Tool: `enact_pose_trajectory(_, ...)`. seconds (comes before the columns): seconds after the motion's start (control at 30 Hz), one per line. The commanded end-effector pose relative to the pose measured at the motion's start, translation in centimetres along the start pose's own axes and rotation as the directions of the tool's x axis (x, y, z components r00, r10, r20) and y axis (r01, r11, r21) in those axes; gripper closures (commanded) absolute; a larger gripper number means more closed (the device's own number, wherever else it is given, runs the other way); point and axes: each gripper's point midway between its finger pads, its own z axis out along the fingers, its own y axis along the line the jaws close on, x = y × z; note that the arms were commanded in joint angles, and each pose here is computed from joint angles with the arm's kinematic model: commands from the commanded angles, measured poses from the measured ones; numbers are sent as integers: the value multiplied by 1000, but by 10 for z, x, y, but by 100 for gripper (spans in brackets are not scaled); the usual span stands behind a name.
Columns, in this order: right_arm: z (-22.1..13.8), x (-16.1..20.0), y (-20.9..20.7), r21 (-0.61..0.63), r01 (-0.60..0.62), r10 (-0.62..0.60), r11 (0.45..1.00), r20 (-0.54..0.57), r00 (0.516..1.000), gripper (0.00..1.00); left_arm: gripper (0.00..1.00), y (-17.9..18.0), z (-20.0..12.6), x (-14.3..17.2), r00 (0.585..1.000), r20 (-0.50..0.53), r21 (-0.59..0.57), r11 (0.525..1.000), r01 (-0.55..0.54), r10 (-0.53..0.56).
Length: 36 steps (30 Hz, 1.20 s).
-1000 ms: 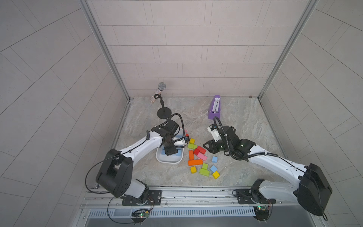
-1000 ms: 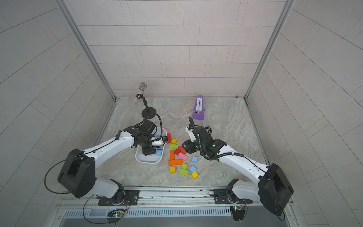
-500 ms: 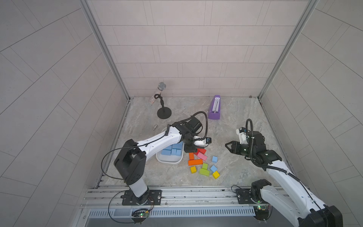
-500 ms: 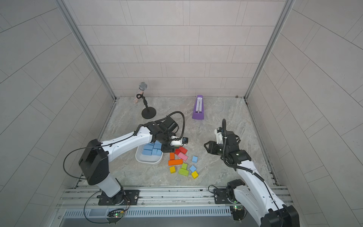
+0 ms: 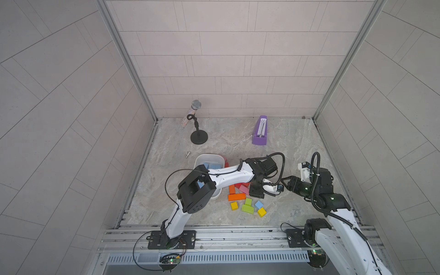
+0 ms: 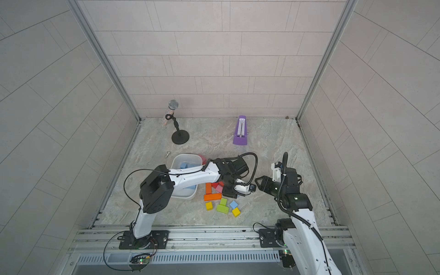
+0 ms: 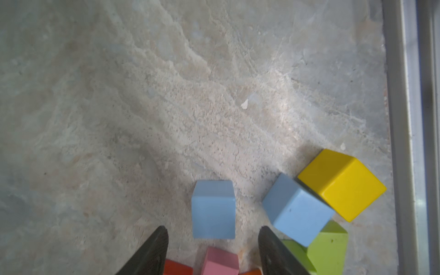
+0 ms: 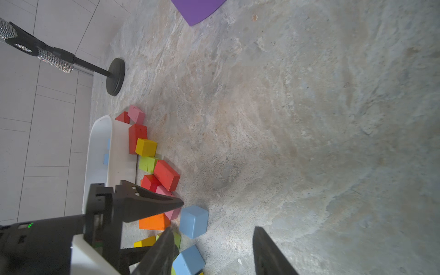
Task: Pick out the blue building blocks
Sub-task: Pick up the building block from the center of the board.
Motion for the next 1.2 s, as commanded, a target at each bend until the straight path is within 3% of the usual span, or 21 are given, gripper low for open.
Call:
enact_pose_trajectory(0.0, -3, 3, 1, -4, -15, 14, 1000, -10, 1000, 45, 34, 2, 6, -5, 1000, -11, -3, 1000, 5, -5)
enact_pose_trajectory(0.2, -2, 4, 1, -7, -16, 16, 1000, -14, 1000, 45, 40, 4, 20, 3, 998, -55, -6, 1000, 13, -13)
enact_pose_trajectory(0.43, -2, 4, 1, -4, -23, 22, 1000, -16, 1000, 47, 66, 1, 16, 13, 997, -83, -11, 1000, -3, 2)
enact_pose_trajectory(0.53, -1, 3, 3, -14, -25, 25, 1000, -26, 999, 47, 75, 3, 2, 15, 997, -77, -21, 1000, 11, -13)
enact_pose_trajectory(0.73, 5, -1, 17, -62, -2, 0, 998, -37, 999, 47, 75, 11, -49, 32, 995, -7, -51, 994, 98, -98)
enact_pose_trajectory(0.9, 20, -6, 45, -90, 95, -100, 991, -48, 994, 47, 75, 10, -95, 76, 984, 16, -62, 982, 179, -179)
enact_pose_trajectory(1.17, 61, -8, 121, -175, 270, -284, 947, -60, 957, 48, 73, -1, -143, 203, 953, -51, -151, 946, 287, -298)
